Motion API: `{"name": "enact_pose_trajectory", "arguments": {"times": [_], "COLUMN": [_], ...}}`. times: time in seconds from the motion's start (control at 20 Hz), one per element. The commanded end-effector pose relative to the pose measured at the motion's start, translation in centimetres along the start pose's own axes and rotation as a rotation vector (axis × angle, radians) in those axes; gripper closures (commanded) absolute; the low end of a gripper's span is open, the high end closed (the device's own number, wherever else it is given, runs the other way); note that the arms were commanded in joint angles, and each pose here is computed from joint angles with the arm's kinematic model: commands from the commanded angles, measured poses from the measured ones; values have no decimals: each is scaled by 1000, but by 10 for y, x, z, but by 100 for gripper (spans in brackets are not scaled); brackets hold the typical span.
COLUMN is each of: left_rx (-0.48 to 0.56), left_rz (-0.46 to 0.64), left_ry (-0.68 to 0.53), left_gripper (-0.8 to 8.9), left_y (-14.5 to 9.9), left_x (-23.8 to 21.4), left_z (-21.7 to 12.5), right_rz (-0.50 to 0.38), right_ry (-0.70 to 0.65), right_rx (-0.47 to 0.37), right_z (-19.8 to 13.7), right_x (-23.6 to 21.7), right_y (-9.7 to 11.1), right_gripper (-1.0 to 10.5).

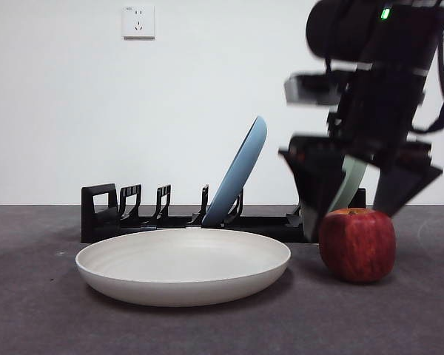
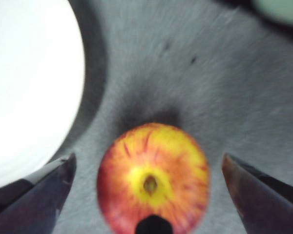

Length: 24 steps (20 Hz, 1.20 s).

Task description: Take the yellow plate from the plate rack,put the plate on the table,take the apple from the table,put the apple in the plate

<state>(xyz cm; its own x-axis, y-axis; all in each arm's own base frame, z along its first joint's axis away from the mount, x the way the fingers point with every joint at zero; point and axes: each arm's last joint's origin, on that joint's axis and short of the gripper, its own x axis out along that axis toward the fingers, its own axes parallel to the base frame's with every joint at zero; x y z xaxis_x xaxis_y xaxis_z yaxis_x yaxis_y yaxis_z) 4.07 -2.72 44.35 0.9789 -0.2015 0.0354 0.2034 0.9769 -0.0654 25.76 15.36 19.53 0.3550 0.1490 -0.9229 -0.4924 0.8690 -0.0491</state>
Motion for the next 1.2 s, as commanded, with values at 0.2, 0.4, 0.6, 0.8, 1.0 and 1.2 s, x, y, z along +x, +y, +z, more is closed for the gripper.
{"name": "enact_pose_trajectory", "arguments": {"times": [0.2,0.4,0.6,0.8,1.0,1.2], "left_rx": [32,39,42,44,49,55], "left_rz": [3,4,4,4,4,4], "left_ry": [18,25,27,29,33,39], "left_gripper": [500,500,500,500,500,500], "left_y": [0,0,0,0,0,0], "left_x": [0,0,0,0,0,0], "left_z": [-3,-4,-4,-5,-5,-6], "right_rz": [-5,-4,21,154,262,299], "right_ry": [91,60,-85,-252,-350,-351], "right_rx": [20,25,43,11,-66,-128], "right_z": [-4,-1,15,41,66,85], "right_x": [27,20,-19,-66,-96,-94], "right_y": [2,1,6,22,52,82], "right_gripper": [783,958,958,959,959,959]}}
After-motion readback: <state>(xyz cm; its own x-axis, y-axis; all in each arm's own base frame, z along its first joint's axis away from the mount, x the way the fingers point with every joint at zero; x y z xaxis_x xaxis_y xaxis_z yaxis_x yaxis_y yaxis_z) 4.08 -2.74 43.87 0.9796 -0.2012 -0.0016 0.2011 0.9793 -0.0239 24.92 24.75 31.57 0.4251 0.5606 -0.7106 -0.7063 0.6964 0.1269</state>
